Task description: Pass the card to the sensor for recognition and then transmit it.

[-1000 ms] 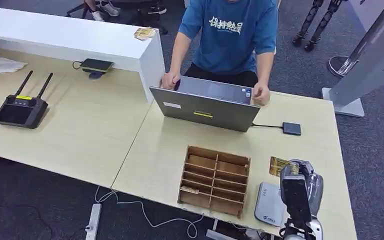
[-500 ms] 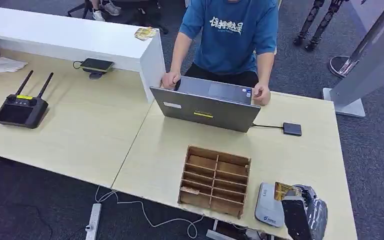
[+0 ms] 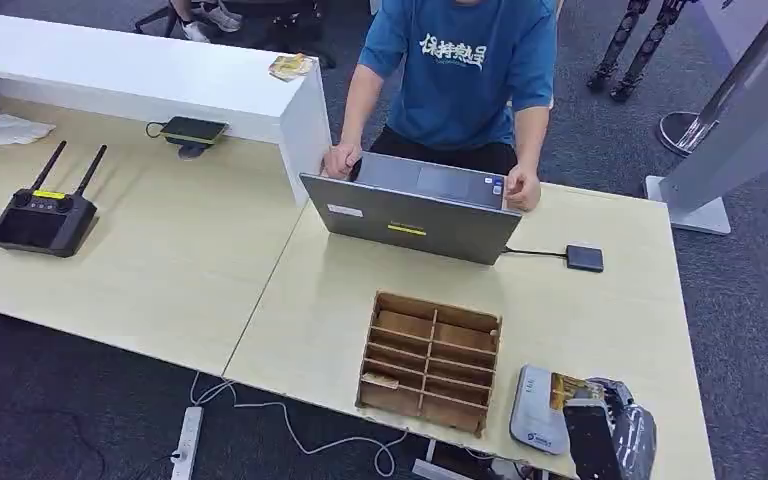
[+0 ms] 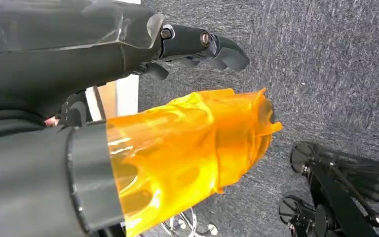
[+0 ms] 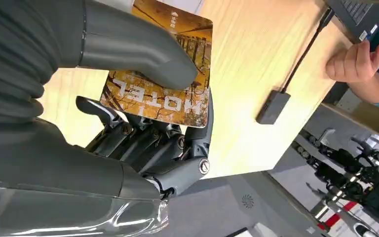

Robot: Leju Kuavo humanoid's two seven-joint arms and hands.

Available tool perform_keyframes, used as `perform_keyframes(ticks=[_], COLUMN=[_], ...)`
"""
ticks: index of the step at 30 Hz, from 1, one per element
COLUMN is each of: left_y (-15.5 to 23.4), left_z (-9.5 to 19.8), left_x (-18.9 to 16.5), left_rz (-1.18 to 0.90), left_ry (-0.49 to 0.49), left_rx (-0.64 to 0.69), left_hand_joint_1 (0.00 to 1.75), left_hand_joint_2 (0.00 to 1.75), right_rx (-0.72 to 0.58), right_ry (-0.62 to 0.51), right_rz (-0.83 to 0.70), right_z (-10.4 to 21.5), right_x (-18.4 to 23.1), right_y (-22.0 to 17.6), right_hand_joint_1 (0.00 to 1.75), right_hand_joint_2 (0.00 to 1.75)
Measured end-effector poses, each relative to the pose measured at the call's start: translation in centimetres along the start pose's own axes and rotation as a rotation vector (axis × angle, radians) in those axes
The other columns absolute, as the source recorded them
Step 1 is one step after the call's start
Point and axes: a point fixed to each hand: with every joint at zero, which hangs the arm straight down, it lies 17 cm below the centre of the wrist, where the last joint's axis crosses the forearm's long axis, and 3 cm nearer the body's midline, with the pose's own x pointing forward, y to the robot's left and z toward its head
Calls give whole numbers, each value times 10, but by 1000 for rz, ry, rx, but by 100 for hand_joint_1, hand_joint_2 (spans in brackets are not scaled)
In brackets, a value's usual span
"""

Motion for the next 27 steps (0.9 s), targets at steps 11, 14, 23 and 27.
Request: perform_keyframes(ticks=[11,14,23,27], left_y=[-2,-2,-2,-2], left_z=[0,0,0,1], left_x=[-1,-1,-2,-2], left_rz=[-9,-8,-8,-8], left_ry=[5,5,7,9], left_rx=[-10,-10,-11,-14], left_hand_joint_1=[0,0,0,0], left_hand_joint_2=[0,0,0,0], right_rx=[42,66,122,157], right_ry=[29,44,84,105], right_rz=[12,23,67,112], right_z=[-1,1,4,4], right_x=[-8,-12,-25,-33], right_y=[12,19,31,37], right_hand_joint_1=[175,175,175,175], right_hand_joint_2=[175,175,175,175])
